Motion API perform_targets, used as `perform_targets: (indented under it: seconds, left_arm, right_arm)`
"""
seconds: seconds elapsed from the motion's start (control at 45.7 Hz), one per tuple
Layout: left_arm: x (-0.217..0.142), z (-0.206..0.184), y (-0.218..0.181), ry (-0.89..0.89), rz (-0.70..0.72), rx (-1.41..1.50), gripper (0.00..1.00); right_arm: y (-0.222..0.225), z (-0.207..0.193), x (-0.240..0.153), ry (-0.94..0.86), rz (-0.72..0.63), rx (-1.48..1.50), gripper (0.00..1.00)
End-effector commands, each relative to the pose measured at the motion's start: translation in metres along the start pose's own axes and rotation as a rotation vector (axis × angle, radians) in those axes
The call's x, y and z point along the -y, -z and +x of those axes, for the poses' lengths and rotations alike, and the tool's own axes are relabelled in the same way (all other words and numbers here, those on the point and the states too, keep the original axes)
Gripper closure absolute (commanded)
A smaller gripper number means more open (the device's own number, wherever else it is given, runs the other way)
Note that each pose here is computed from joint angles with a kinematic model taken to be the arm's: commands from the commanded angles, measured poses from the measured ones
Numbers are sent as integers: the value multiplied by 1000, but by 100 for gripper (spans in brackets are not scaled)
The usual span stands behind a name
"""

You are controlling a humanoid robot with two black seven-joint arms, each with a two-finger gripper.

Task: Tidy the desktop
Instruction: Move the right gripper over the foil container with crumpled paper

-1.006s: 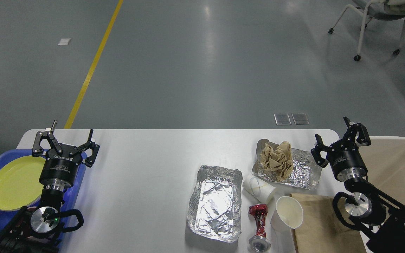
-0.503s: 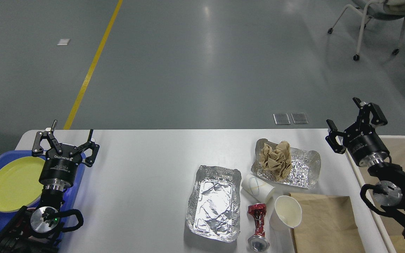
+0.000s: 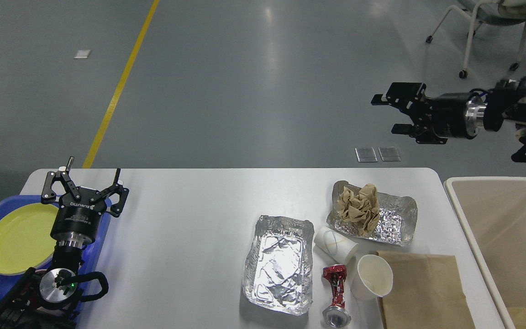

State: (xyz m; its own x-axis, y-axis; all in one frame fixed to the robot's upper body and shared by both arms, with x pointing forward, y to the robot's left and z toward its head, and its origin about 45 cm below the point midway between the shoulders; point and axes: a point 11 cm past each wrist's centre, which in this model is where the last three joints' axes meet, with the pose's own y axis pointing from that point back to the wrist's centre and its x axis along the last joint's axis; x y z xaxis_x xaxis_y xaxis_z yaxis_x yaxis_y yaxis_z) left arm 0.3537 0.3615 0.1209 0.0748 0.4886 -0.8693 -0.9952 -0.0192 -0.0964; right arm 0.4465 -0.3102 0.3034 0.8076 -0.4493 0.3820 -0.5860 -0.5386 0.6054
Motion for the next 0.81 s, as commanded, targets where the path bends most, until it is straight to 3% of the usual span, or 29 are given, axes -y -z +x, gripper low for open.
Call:
perform_targets:
  seconds: [0.0, 0.066, 0.284, 0.525, 0.788]
  left_arm:
    - [0, 0, 0, 1, 0, 0, 4]
    - [0, 0, 0, 0, 0, 1, 4]
    - [0, 0, 0, 0, 0, 1, 4]
    - [0, 0, 0, 0, 0, 1, 4]
    - [0, 0, 0, 0, 1, 1, 4]
  right_arm:
    - [49, -12, -6, 201, -98, -87, 0]
    - [83, -30, -8, 311, -218, -173, 0]
    - [102, -80, -23, 425, -659, -384, 0]
    - [126, -122, -73, 478, -784, -446, 0]
    - [112, -124, -84, 487, -810, -400, 0]
